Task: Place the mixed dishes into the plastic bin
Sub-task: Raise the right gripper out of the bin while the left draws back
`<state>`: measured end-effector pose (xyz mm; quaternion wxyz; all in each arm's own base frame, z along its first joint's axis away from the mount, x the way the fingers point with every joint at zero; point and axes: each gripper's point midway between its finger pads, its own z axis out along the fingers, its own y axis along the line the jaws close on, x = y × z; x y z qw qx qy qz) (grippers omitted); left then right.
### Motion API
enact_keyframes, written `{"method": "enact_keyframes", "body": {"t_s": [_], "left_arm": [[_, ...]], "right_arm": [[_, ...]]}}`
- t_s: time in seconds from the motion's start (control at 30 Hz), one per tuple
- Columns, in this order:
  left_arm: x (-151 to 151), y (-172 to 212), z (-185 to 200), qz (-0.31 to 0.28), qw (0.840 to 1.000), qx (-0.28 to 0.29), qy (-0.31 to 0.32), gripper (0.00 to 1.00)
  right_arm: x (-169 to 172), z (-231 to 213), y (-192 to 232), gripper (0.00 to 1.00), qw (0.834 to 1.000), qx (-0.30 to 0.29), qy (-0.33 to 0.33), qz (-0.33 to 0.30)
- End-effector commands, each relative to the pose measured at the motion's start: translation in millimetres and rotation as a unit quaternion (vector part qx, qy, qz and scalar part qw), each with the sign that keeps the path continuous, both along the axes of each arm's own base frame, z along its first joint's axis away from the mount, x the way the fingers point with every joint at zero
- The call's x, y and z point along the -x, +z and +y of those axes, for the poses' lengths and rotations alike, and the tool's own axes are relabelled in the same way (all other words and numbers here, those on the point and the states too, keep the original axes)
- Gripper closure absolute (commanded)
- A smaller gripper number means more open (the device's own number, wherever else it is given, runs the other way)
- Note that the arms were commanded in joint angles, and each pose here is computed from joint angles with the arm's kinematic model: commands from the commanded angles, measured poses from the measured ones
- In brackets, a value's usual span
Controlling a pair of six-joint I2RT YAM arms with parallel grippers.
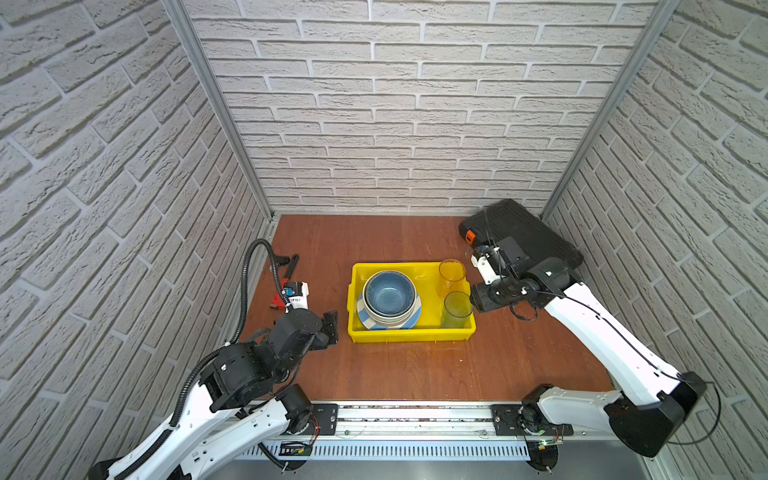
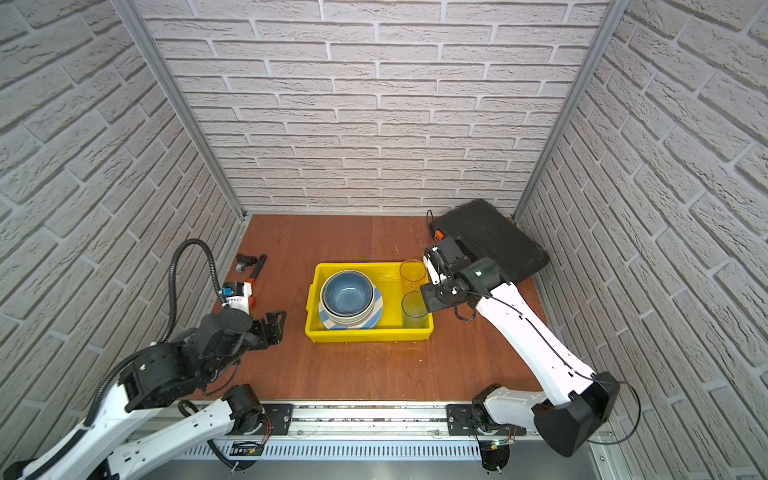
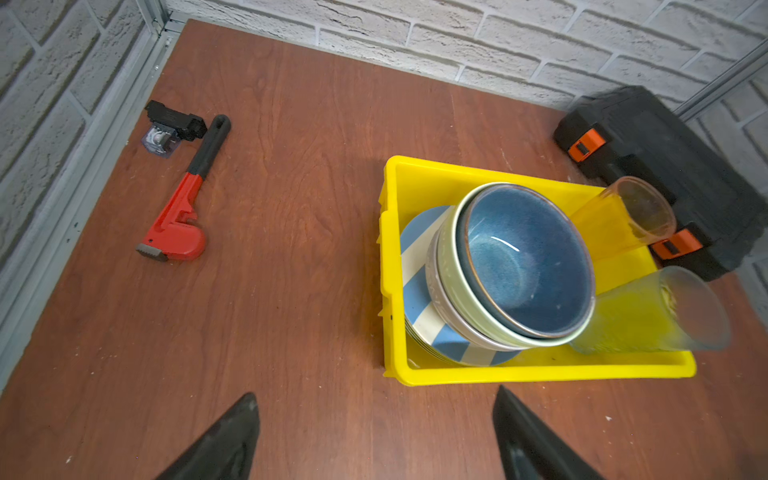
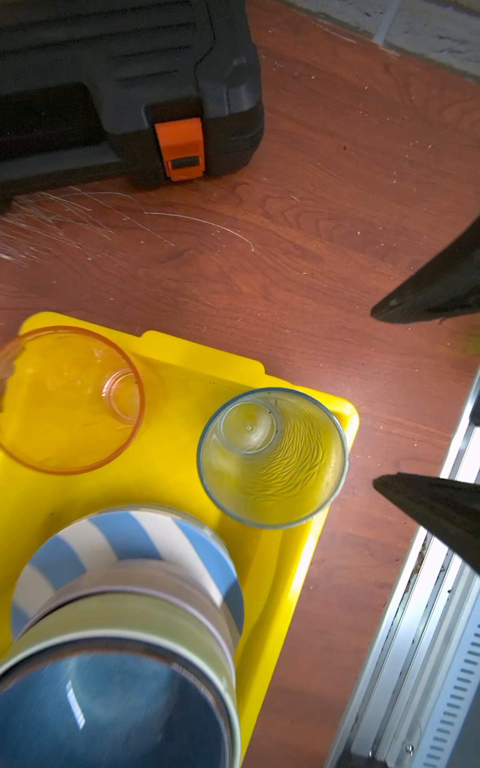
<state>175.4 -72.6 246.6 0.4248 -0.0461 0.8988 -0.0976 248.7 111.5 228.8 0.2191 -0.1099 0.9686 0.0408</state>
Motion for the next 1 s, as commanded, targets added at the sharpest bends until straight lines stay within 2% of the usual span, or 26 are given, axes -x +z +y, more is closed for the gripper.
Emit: {"method": "enact_keyframes", "body": {"t_s": [0.0, 0.23, 0.4, 0.53, 0.7, 0.87, 0.97], "left_arm": [[-3, 4, 21, 0.001, 0.998, -0.033, 0.044, 0.14], [-5, -2, 25, 0.014, 0.998, -0.033, 0.046, 0.13], [-9, -6, 40, -0.002, 0.997, -0.05, 0.067, 0.02], [-21, -11, 47, -0.019, 0.994, -0.078, 0.07, 0.02], [-44, -15, 56, -0.053, 0.989, -0.093, 0.098, 0.02], [-79, -30, 67, -0.083, 0.981, -0.132, 0.118, 0.02], [-91, -43, 85, -0.091, 0.974, -0.131, 0.16, 0.02]], "right_arm": [[-3, 9, 28, 0.38, 0.997, -0.047, 0.019, -0.066], [-1, 4, 50, 0.25, 0.981, -0.088, 0.013, -0.17], [-4, -9, 38, 0.18, 0.981, -0.063, -0.012, -0.183], [-12, -26, 35, 0.11, 0.974, -0.033, -0.046, -0.217], [-20, -61, 37, 0.0, 0.952, 0.022, -0.109, -0.285], [-27, -106, 25, 0.0, 0.915, 0.087, -0.198, -0.342], [-30, -121, 22, 0.0, 0.897, 0.081, -0.241, -0.362]]}}
